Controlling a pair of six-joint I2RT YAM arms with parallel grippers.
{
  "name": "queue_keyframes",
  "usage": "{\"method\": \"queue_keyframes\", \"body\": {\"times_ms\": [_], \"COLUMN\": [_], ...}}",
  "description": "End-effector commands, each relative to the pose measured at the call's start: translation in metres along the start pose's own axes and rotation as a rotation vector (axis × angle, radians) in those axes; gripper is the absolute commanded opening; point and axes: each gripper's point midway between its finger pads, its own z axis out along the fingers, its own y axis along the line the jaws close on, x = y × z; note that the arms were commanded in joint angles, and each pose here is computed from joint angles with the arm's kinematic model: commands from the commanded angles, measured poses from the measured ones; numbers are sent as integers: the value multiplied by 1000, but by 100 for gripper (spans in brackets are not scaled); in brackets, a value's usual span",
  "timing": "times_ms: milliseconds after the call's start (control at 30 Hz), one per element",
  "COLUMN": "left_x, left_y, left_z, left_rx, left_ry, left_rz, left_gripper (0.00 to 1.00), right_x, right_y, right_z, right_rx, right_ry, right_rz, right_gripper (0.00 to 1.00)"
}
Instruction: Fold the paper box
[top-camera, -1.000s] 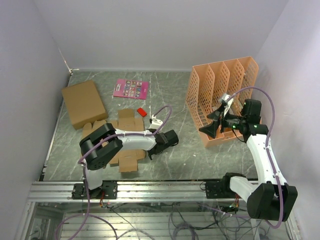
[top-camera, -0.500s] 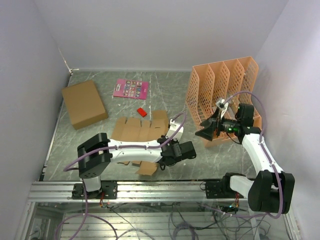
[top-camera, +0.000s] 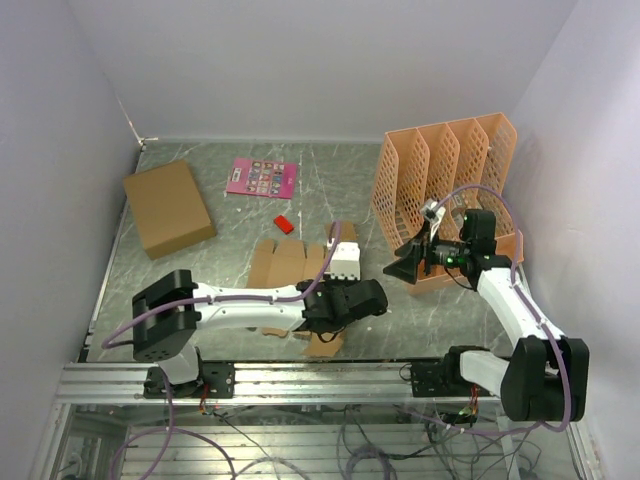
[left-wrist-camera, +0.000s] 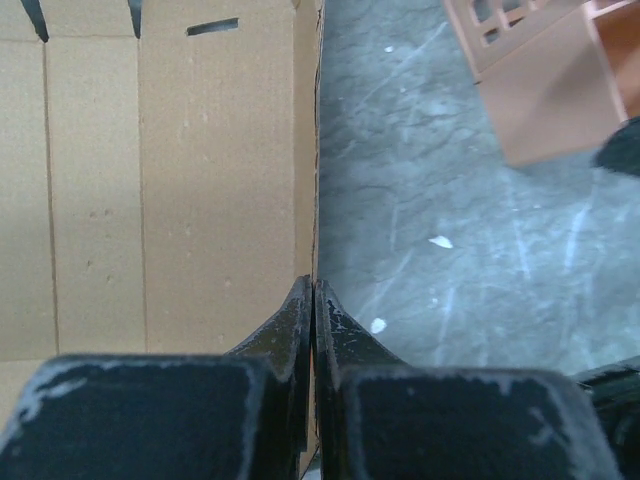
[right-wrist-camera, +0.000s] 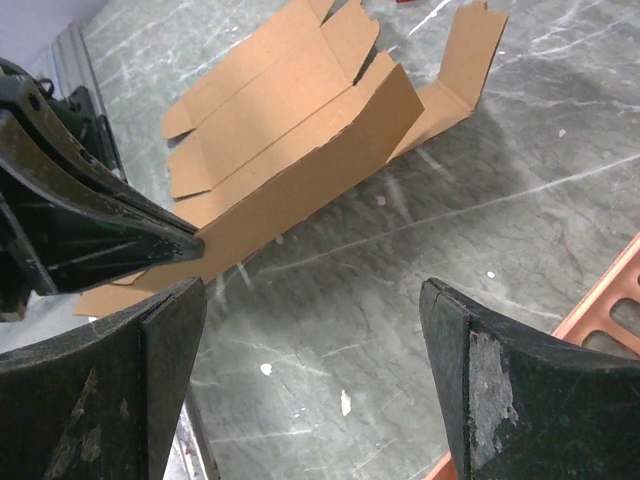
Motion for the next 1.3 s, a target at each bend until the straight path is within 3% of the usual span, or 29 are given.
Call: {"method": "queue_keyframes", "body": {"times_ms": [0,500,800,933,1267], "left_x": [-21,-42,-43,-36,-25], "left_y": [-29,-36,-44,-45,-63], "left_z": [-9,9,12,17,25], "left_rx": [133,344,376,383,419], "left_ry": [-42,22,18,24,58], "left_rz": [-189,-472,-434,-425,-386], "left_gripper": [7,7,7,7,7], "right_x": [1,5,7,1,1], "right_y": [0,3,-4,-21,-23], "right_z": [4,7,13,15,22], "right_rx": [37,40,47,152,152], "right_ry": [-2,28,49,14,-2], "right_rz": [-116,-195,-113,17,174], "right_gripper": [87,87,87,86,82]}}
